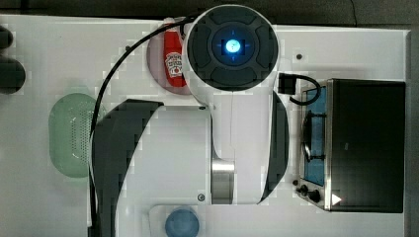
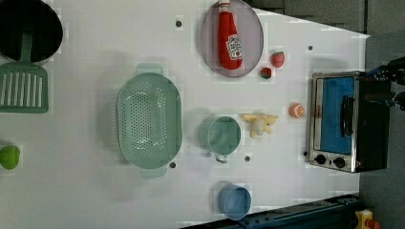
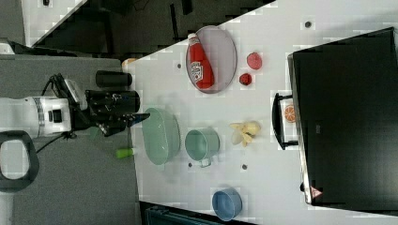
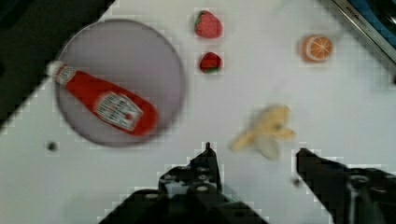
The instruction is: Pick banana from table and place on oven.
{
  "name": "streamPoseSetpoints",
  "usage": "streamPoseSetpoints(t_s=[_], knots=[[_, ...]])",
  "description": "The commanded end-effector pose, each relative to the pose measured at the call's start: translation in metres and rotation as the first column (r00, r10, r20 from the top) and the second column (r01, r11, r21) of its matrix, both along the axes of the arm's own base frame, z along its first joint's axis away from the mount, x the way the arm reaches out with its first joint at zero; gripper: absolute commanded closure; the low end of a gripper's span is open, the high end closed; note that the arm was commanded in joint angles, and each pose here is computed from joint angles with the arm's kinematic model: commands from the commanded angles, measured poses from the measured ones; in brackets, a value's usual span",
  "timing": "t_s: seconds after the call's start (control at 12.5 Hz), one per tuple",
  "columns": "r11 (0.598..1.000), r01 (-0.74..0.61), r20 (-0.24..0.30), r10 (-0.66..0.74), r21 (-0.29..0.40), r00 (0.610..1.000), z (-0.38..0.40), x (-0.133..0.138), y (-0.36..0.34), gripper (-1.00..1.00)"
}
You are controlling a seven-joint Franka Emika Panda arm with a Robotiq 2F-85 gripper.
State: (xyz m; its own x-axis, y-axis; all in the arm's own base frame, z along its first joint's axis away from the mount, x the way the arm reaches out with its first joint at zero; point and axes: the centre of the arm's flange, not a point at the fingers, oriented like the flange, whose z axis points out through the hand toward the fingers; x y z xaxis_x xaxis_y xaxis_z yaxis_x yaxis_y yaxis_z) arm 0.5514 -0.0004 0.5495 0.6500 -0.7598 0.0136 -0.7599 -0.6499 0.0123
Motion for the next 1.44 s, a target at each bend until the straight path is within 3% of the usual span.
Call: streamPoseSetpoints(t_s=[0.08,0.24,0.72,1.12,1.44], knots=[[0.991,0.131,0.026,-0.131,0.014,0.991,0.069,-0.159,-0.03,-0.58],[0.991,0.131,0.026,-0.131,0.014,0.991,0.069,-0.159,-0.029,-0.99],[0.992,0.13,-0.018,-0.129,0.008,0.991,0.024,-0.14,-0.029,-1.0],[0.992,0.125,-0.011,-0.125,0.004,0.992,-0.091,-0.096,-0.029,-1.0],[0.992,0.127,-0.018,-0.127,0.001,0.992,-0.19,-0.077,-0.032,-1.0]])
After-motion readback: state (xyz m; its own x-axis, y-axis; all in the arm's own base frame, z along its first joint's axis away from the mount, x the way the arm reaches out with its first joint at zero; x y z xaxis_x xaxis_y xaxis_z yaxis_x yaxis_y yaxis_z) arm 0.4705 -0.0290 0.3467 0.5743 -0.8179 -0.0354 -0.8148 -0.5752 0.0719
